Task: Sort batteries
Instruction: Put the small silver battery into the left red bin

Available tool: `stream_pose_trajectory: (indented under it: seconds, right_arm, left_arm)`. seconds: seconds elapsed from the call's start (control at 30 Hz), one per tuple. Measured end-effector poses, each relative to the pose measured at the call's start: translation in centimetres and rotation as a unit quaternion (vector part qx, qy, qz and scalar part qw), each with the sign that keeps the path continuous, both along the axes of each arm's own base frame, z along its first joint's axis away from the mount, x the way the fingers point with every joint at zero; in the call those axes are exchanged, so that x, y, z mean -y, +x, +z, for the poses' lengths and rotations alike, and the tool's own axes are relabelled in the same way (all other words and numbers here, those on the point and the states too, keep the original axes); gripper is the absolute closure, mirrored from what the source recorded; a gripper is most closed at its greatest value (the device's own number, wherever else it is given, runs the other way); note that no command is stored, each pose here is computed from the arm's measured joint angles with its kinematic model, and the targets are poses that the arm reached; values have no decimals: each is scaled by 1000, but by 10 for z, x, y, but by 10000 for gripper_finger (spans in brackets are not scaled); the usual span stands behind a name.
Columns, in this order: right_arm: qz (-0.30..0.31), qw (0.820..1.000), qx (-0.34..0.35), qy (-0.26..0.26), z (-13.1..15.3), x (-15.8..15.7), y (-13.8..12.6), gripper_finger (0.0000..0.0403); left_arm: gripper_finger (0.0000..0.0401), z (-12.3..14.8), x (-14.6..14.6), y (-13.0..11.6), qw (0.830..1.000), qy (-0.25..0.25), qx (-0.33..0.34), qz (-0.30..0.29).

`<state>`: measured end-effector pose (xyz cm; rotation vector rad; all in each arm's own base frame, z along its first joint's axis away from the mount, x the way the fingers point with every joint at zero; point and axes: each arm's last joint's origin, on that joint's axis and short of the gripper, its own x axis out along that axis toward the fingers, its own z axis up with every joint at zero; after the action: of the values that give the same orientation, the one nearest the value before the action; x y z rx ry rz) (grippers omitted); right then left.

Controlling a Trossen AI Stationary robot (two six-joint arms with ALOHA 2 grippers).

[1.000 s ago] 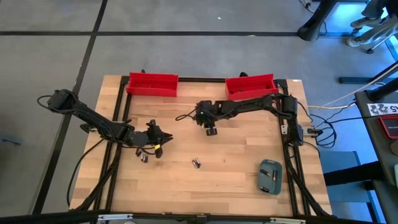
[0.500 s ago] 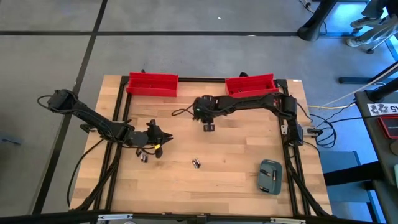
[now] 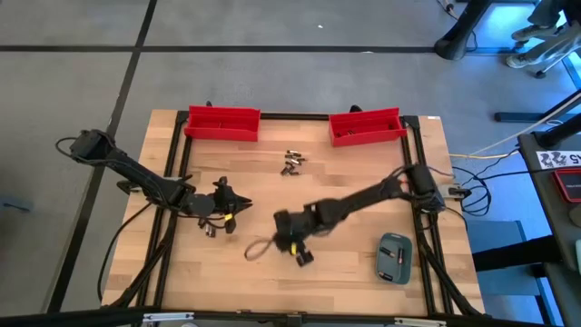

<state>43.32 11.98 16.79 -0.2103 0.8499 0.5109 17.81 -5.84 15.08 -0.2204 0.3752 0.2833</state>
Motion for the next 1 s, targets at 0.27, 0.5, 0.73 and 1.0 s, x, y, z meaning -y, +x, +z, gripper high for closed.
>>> stream_pose_trajectory:
  seconds: [0.27,0.5,0.73,1.0]
  right_arm:
    - [-43,995,-6,-90,-16,-36,-10,265]
    - [-79,988,-18,-129,-11,-30,-15,265]
    - [-92,989,-7,-112,-12,-31,-11,265]
    - [-182,976,4,-116,-17,-25,-9,265]
  left_arm:
    - [349,0,6,-2,1000,-17,5,-6]
    - [349,0,7,-2,999,-34,11,3]
    - [349,9,15,-1,998,-36,55,-19]
    - [355,33,36,-1,993,39,108,-39]
